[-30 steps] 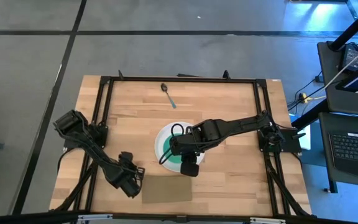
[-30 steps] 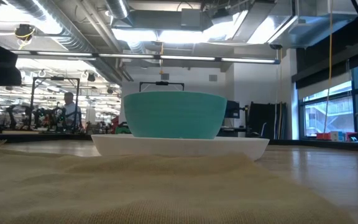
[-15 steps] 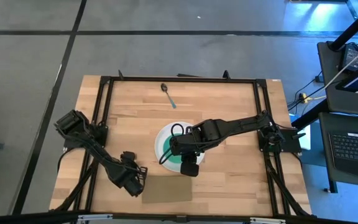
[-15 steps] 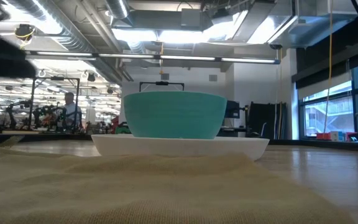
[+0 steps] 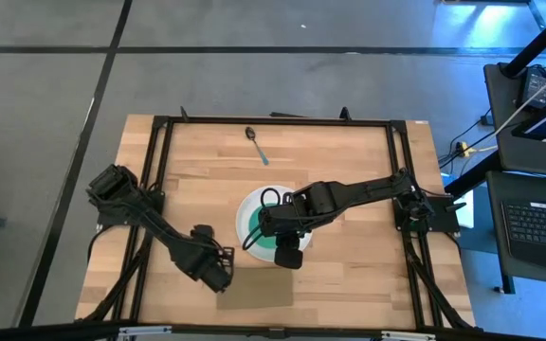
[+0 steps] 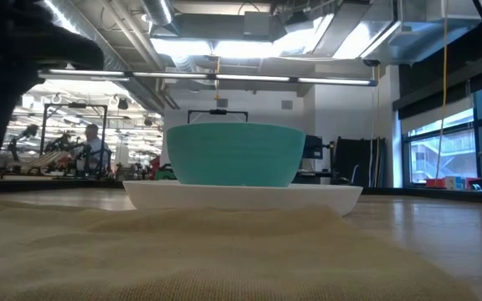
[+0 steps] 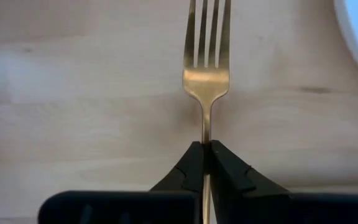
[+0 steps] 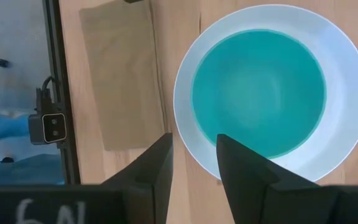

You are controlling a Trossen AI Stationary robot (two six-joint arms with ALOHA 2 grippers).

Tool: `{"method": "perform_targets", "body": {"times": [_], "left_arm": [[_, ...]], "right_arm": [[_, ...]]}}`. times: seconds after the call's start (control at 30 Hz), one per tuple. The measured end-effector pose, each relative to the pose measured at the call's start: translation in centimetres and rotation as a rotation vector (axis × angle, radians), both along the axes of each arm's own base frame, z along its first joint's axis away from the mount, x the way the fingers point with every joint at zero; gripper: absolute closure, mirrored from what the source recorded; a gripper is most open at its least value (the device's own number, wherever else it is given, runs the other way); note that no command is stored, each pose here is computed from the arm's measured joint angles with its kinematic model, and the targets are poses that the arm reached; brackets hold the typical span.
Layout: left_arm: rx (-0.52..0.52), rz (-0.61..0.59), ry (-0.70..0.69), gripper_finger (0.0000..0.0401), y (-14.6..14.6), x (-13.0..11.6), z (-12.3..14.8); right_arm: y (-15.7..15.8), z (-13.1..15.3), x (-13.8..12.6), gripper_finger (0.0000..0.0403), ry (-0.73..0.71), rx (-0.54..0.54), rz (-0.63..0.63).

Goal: Set table place
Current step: Put the gold fork on the left side of the white plate

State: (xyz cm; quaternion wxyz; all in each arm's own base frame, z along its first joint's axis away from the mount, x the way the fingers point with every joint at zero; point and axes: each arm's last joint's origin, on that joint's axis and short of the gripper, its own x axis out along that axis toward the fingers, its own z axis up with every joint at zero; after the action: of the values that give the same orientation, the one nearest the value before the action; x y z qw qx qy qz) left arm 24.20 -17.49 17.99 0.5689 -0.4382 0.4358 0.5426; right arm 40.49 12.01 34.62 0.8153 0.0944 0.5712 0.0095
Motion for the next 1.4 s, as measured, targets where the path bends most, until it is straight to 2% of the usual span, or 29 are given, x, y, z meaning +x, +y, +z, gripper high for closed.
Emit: {"method": "perform_targets", "body": {"times": [0.33, 0.63, 0.73, 1.0, 1.17, 1.4], "left_arm": [[0.045, 0.079, 0.025, 0.0397, 2.2, 1.7, 2.1], [0.100, 0.175, 0.016, 0.0395, 5.4, 3.2, 2.4], [0.131, 0.169, 0.003, 0.0397, 6.3, 3.7, 2.4], [0.137, 0.144, 0.014, 0.0392, 8.2, 4.5, 2.4], [0.161, 0.156, -0.008, 0.0397, 8.8, 4.7, 1.9], [0.121, 0.154, -0.033, 0.0385, 8.7, 4.2, -0.4]], "right_arm": [[0.1, -0.1, -0.3, 0.0277, 0.021, -0.024, 0.049], [0.7, -0.3, -1.3, 0.0277, 0.091, -0.074, 0.156], [0.9, -0.4, -1.7, 0.0277, 0.117, -0.089, 0.190], [2.2, -0.4, -2.2, 0.0277, 0.120, -0.111, 0.287], [2.7, -0.2, -2.6, 0.0277, 0.112, -0.117, 0.321], [2.4, 0.7, -3.1, 0.0277, 0.090, -0.116, 0.325]]}}
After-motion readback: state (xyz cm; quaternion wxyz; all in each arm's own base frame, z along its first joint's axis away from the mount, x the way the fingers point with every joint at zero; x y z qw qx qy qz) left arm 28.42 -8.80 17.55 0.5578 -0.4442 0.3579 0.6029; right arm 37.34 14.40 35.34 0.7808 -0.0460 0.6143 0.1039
